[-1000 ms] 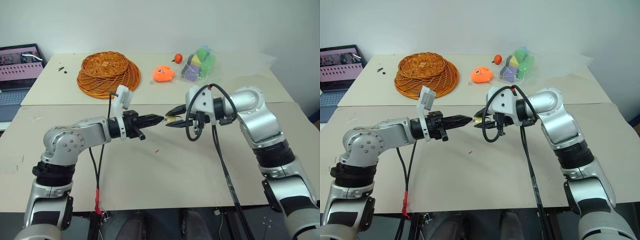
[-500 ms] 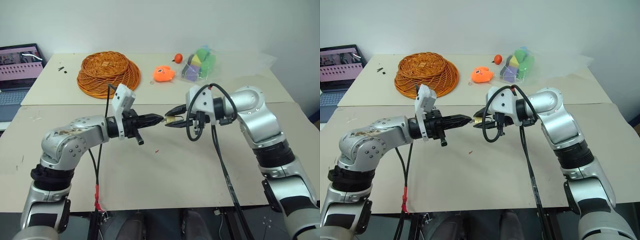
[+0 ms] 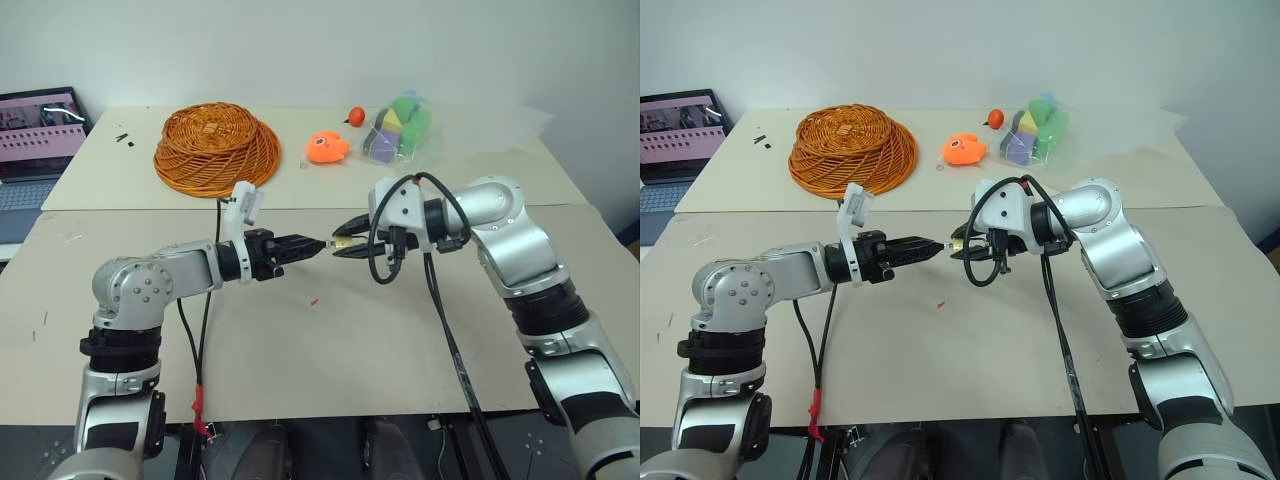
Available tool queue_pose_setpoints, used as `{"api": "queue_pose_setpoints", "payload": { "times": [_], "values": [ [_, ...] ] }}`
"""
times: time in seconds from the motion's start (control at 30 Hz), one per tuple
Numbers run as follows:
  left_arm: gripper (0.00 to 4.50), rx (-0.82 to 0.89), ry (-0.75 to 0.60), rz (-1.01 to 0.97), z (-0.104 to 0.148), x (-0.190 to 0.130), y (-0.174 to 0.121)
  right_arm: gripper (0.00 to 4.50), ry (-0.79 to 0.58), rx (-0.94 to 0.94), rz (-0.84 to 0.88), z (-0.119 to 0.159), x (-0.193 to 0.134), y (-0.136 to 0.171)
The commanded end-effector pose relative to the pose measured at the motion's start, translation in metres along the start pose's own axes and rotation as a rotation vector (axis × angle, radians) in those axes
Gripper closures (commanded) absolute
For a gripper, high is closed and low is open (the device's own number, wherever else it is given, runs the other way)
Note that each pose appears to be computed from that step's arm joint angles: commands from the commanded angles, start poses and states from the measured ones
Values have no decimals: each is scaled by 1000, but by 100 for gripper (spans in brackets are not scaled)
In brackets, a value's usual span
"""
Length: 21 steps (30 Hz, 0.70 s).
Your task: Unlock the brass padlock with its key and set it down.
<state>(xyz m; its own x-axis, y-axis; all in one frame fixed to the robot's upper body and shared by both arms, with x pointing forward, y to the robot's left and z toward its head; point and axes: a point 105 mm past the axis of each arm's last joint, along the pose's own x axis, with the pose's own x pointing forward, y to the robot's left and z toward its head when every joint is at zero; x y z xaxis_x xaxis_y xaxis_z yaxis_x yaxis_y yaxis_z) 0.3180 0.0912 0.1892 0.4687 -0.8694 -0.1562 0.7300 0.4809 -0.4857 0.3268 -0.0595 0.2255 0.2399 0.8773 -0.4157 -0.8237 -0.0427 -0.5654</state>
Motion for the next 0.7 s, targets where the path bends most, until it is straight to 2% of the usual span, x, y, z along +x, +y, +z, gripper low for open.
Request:
{"api": "queue_pose_setpoints", "payload": {
  "times": [0.03, 0.3, 0.7],
  "values": [
    [181, -50, 13, -74, -1, 1, -14, 359, -46, -90, -72, 25, -14, -15],
    [181, -105, -27, -140, 9, 6, -28, 359, -45, -88, -74, 24, -15, -14],
    [181, -132, -60, -147, 22, -8, -30, 359, -26, -72, -81, 15, -16, -15]
  ]
}}
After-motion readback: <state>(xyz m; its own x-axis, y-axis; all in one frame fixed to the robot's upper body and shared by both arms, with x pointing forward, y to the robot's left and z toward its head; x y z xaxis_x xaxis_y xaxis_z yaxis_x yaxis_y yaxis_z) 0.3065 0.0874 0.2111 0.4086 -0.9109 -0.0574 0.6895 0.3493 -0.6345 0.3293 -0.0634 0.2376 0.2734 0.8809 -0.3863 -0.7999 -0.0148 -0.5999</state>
